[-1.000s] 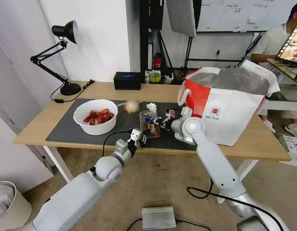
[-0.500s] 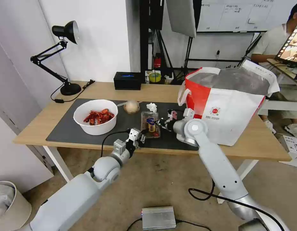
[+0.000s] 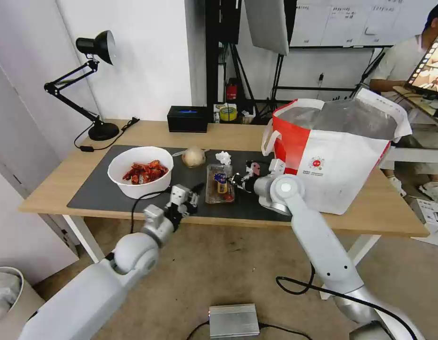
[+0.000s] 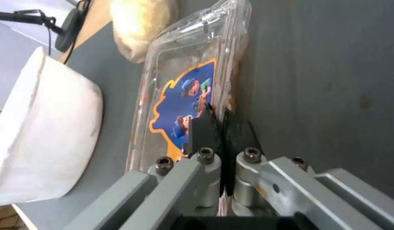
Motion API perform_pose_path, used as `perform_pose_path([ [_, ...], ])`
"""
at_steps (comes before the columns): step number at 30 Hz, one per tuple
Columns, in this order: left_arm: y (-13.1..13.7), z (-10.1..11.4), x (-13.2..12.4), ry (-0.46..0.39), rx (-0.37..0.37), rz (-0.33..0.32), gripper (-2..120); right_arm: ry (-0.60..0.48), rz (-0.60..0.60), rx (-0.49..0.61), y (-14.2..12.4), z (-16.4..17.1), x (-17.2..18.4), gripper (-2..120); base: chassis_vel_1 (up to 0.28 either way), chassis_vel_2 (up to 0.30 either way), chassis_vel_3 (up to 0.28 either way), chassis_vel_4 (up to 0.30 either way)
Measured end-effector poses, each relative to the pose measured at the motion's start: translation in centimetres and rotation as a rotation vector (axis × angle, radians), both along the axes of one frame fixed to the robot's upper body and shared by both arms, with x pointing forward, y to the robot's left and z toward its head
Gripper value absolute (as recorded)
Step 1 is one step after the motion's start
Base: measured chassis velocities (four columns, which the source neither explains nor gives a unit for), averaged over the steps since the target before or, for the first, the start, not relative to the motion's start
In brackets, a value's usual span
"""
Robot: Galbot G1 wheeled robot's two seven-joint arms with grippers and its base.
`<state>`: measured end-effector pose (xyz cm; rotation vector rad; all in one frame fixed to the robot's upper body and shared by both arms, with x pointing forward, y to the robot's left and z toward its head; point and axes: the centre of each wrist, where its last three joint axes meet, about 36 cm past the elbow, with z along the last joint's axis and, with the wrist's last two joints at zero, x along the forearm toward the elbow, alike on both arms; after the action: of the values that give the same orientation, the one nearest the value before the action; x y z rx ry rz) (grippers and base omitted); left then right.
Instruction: Pick up the trash from the table and place it into the takeout bag.
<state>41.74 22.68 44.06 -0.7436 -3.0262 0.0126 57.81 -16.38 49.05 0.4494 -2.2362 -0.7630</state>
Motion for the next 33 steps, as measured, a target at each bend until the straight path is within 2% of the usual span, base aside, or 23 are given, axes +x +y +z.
perform_pose_path([
  [1,0.2,0.1,-0.9,0.004,-0.012,0.014,0,-0.003,0.002,0.001,0.1,0.1,-0.1,0,0.0,0.0,0.0,0.0],
  [2,0.3,0.2,-1.8,0.007,-0.029,0.037,9,-0.007,0.004,0.003,0.2,0.2,-0.2,0,0.0,0.0,0.0,0.0],
  [4,0.3,0.3,-2.2,0.008,-0.037,0.045,10,-0.009,0.005,0.004,0.2,0.3,-0.2,0,0.0,0.0,0.0,0.0],
  [5,0.4,0.4,-2.8,0.009,-0.051,0.055,17,-0.014,0.006,0.005,0.2,0.4,-0.3,0,0.0,0.0,0.0,0.0],
  [10,0.5,0.7,-4.2,0.012,-0.085,0.079,28,-0.026,0.007,0.008,0.1,0.9,-0.5,0,0.0,0.0,0.0,0.0],
  [12,0.6,0.6,-6.1,0.026,-0.115,0.11,41,-0.052,0.01,0.012,-0.4,1.6,-1.0,0,0.0,0.0,0.0,0.0],
  [13,0.6,0.6,-6.1,0.026,-0.115,0.11,41,-0.052,0.01,0.012,-0.4,1.6,-1.0,0,0.0,0.0,0.0,0.0],
  [16,0.7,0.3,-7.6,0.035,-0.128,0.132,55,-0.086,0.016,0.012,-1.0,2.6,-1.8,0,0.0,0.0,0.0,0.0],
  [17,0.7,0.3,-7.6,0.035,-0.128,0.132,55,-0.086,0.016,0.012,-1.0,2.6,-1.8,0,0.0,0.0,0.0,0.0],
  [20,0.8,-0.1,-8.6,0.039,-0.135,0.153,72,-0.146,0.022,0.018,-1.8,4.7,-2.8,0,0.0,0.0,0.0,0.0],
  [24,0.8,-0.4,-9.2,0.042,-0.135,0.163,78,-0.179,0.026,0.024,-2.3,5.9,-3.4,0,0.0,0.0,0.0,0.0],
  [25,0.7,-0.8,-9.6,0.046,-0.136,0.174,87,-0.214,0.031,0.028,-2.8,7.2,-4.0,0,0.0,0.0,0.0,0.0],
  [27,0.8,-1.1,-10.0,0.049,-0.137,0.184,97,-0.269,0.037,0.038,-3.5,9.4,-4.6,0,0.0,0.0,0.0,0.0],
  [28,0.8,-1.1,-10.0,0.049,-0.137,0.184,97,-0.269,0.037,0.038,-3.5,9.4,-4.6,0,0.0,0.0,0.0,0.0],
  [30,0.9,-0.9,-10.1,0.043,-0.139,0.191,99,-0.342,0.035,0.049,-4.4,12.3,-5.1,0,0.0,0.0,0.0,0.0],
  [31,0.9,-0.9,-10.1,0.043,-0.139,0.191,99,-0.342,0.035,0.049,-4.4,12.3,-5.1,0,0.0,0.0,0.0,0.0],
  [33,1.0,-0.7,-10.2,0.038,-0.138,0.193,100,-0.398,0.018,0.057,-5.4,14.8,-5.4,0,0.0,0.0,0.0,0.0],
])
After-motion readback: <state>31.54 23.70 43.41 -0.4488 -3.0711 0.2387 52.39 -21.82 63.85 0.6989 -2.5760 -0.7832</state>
